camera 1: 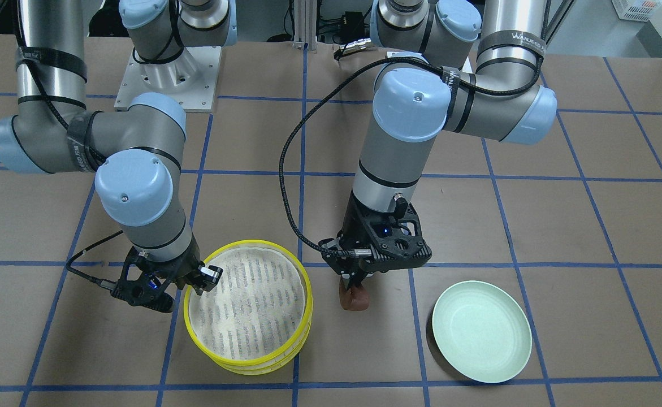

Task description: Stack buns with steamer

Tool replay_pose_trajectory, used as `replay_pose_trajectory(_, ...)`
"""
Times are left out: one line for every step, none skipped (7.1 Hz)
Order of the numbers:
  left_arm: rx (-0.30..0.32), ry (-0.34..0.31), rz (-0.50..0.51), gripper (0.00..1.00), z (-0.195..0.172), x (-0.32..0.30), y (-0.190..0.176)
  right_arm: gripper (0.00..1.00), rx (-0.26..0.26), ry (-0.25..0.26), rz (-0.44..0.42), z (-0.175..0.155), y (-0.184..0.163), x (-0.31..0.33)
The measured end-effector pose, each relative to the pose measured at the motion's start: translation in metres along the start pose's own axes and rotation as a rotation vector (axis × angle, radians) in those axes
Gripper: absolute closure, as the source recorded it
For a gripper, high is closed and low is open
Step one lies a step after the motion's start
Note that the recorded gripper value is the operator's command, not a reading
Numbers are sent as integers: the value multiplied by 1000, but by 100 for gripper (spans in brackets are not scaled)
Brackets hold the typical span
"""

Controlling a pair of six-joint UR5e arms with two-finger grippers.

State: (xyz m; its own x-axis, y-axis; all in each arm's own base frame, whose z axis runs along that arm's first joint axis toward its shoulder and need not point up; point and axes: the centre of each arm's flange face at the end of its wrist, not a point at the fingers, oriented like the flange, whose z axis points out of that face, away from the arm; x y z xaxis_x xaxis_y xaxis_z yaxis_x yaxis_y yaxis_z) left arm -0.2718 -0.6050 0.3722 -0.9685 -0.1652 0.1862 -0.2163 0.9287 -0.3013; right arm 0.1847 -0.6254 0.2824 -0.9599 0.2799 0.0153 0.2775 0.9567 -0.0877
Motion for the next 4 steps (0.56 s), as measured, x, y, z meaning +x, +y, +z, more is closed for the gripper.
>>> replay_pose_trajectory(-1,5,-15,100,0,2,1,11,8,5,0,-2,-1,1)
replay_pose_trajectory(-8,23,-50,100,1,8,4,1,17,5,1,-6,-2,2)
replay_pose_trajectory(-19,49,-90,100,4,18,11,1,31,2,1,-17,-4,7)
replay_pose_trajectory(-29,79,-131,100,9,31,19,0,42,0,-3,-42,-4,20)
